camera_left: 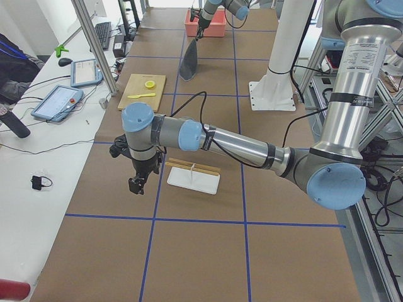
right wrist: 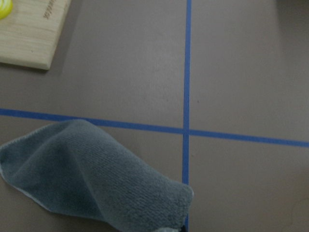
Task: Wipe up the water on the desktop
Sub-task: 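Wipe the cloth across the table with the right gripper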
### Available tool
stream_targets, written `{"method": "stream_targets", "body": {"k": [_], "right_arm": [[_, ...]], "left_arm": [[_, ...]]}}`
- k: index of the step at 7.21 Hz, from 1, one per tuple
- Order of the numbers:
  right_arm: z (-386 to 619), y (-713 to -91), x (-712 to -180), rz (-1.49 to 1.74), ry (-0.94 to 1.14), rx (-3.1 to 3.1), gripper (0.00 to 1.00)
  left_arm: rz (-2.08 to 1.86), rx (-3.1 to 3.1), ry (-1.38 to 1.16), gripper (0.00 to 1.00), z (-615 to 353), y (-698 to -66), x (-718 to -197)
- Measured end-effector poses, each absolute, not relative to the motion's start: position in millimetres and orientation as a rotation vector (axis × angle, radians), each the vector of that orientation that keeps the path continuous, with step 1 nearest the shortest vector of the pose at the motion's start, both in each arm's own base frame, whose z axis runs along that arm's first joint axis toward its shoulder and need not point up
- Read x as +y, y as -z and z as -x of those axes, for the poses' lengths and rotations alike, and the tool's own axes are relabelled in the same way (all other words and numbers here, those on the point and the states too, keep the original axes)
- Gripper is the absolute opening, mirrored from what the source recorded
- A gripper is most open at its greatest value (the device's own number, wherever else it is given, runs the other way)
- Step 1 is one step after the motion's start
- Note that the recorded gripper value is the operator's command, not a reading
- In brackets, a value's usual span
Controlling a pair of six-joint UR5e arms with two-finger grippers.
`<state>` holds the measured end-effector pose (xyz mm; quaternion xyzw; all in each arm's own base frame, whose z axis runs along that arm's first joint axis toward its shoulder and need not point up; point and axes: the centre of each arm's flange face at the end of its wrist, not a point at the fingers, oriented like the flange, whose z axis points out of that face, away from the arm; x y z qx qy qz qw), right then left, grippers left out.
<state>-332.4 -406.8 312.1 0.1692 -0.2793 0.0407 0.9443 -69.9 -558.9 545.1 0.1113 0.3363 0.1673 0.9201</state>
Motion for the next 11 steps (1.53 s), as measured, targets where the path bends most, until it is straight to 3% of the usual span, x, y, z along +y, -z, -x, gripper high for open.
{"method": "stream_targets", "body": {"k": [4,9,11], "right_arm": [[424.2,-297.9,-365.5,-0.188,-0.249,-0.617,0.0],[572.2,-172.0,-411.0,-0.209,-0.68,-0.898,0.0],[615.3,-99.3,-403.1,-0.216,-0.873,-0.998,0.0]], "left_arm": [[-0.175,0.703,-0.255,0.98,71.7,-559.7,-561.4],[-0.172,0.705,-0.25,0.98,71.7,-560.8,-560.8],[-0.168,0.707,-0.248,0.98,71.6,-562.7,-559.4]]}}
